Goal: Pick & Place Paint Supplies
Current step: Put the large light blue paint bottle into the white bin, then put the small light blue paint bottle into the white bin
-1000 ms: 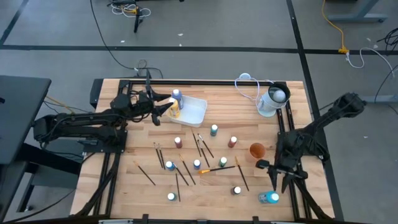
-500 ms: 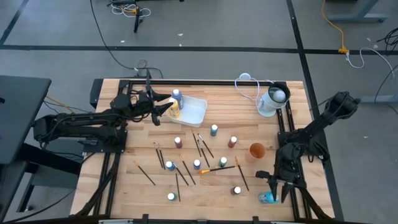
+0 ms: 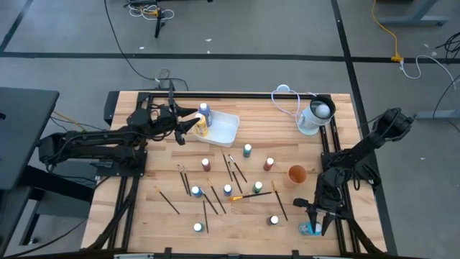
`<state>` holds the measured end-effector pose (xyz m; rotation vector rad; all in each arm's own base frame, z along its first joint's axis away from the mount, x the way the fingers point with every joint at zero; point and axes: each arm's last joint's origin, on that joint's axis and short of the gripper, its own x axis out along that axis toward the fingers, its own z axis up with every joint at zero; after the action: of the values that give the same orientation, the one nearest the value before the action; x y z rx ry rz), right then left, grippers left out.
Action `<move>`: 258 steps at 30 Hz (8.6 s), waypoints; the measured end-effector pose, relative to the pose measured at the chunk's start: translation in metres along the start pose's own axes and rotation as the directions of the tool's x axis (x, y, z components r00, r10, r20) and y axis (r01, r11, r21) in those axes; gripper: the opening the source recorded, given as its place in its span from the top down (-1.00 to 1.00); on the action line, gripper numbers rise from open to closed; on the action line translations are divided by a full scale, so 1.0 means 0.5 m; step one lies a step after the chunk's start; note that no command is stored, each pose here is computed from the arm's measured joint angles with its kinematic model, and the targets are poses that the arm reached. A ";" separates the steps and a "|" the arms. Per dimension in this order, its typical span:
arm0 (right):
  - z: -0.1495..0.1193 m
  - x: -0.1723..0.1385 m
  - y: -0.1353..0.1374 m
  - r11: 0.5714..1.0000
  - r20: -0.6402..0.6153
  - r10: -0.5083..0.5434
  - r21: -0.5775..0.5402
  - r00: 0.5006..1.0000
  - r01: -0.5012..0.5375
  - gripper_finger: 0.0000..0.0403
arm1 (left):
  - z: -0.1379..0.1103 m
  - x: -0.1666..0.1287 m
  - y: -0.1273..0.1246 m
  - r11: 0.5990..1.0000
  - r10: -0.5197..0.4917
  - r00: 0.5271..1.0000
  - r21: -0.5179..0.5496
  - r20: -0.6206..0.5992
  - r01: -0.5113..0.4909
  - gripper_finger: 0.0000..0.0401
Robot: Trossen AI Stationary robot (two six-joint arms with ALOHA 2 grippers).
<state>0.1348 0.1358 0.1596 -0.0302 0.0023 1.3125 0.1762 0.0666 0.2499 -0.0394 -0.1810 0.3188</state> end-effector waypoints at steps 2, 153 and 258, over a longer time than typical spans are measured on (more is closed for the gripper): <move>-0.002 0.001 0.000 1.000 -0.004 0.000 0.002 1.000 0.000 0.33 | 0.000 0.000 0.000 1.000 0.000 1.000 0.000 0.000 0.000 0.04; 0.062 -0.377 -0.737 -0.218 -0.124 -0.968 -0.006 -0.217 0.976 0.06 | -0.010 -0.001 0.001 1.000 0.013 0.999 0.000 -0.051 -0.013 0.04; 0.083 -0.211 -0.484 -0.072 -0.896 -0.436 -0.057 -0.082 0.996 0.23 | -0.024 -0.001 -0.010 0.998 -0.049 0.992 -0.039 -0.118 0.045 0.04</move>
<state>0.3413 -0.0271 0.2084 0.1152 1.0929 -0.3381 0.1794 0.0615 0.2385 -0.0898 -0.0692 0.2656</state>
